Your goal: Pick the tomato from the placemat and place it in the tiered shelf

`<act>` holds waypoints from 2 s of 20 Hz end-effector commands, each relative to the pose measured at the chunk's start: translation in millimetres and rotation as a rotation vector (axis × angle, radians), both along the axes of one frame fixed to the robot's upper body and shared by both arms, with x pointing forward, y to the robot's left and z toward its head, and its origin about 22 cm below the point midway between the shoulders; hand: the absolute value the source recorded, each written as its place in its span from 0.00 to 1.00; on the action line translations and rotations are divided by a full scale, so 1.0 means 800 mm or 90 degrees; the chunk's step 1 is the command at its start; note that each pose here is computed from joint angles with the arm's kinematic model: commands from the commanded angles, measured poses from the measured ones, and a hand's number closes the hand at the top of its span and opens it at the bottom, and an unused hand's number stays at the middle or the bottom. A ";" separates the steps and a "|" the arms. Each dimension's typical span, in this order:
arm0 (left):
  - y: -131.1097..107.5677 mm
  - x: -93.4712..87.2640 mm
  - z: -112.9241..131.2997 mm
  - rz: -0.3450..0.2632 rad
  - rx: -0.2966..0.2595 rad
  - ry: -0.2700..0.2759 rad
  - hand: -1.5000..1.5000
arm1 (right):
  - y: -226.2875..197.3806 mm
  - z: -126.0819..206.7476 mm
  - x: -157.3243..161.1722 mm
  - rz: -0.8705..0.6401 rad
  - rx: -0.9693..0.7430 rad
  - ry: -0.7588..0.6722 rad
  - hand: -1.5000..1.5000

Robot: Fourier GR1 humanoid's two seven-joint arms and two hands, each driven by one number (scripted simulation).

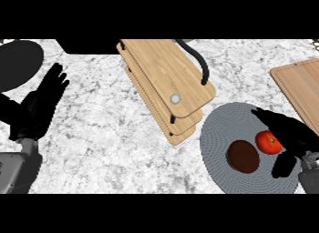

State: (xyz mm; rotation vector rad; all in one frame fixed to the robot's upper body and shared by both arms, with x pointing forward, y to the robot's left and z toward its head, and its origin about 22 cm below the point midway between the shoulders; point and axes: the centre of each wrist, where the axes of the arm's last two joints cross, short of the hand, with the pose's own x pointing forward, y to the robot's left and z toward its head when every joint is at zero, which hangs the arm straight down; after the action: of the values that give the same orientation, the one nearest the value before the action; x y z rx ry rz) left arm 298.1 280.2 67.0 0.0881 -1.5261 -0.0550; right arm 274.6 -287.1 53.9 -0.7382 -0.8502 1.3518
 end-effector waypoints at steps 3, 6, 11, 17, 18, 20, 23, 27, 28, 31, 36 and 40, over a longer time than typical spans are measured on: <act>0.028 0.012 0.011 -0.008 -0.016 0.002 0.50 | 0.002 -0.030 0.009 0.001 0.009 0.024 0.00; -0.007 0.018 -0.003 0.004 -0.007 0.003 0.50 | 0.007 -0.035 0.024 0.005 0.004 0.043 1.00; 0.008 0.002 -0.003 -0.001 -0.006 0.010 0.50 | 0.006 -0.047 0.007 0.072 -0.028 0.006 1.00; -0.019 0.003 -0.022 0.007 0.003 -0.005 0.50 | -0.003 -0.071 0.024 0.076 -0.003 -0.078 1.00; 0.003 0.007 -0.014 -0.005 -0.002 0.000 0.50 | 0.107 -0.051 -0.002 0.106 0.028 -0.087 1.00; -0.009 0.008 0.001 -0.021 0.000 -0.002 0.50 | 0.213 -0.047 -0.017 0.183 0.080 -0.096 1.00; -0.031 0.010 -0.009 -0.048 -0.003 0.006 0.50 | 0.275 -0.043 -0.042 0.267 0.086 -0.093 1.00; -0.033 0.015 -0.005 -0.057 -0.004 -0.004 0.50 | 0.307 -0.028 -0.074 0.249 0.113 -0.123 1.00; -0.040 0.016 -0.004 -0.062 -0.014 -0.002 0.50 | 0.316 -0.021 -0.083 0.257 0.128 -0.140 1.00; -0.036 0.018 -0.002 -0.060 -0.007 0.001 0.50 | 0.328 -0.005 -0.111 0.216 0.237 -0.173 1.00; -0.032 0.021 -0.003 -0.043 -0.005 0.001 0.50 | 0.343 0.047 -0.139 0.153 0.386 -0.312 1.00; -0.028 0.021 -0.001 -0.047 0.004 0.010 0.50 | 0.353 0.079 -0.152 0.100 0.441 -0.369 1.00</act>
State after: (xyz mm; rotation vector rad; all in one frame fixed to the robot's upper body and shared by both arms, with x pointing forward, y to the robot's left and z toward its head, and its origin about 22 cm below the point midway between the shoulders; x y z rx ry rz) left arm 313.5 255.6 65.1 0.0291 -1.5211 -0.1119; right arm 166.9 -12.0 95.8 -0.5337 -1.6871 1.0270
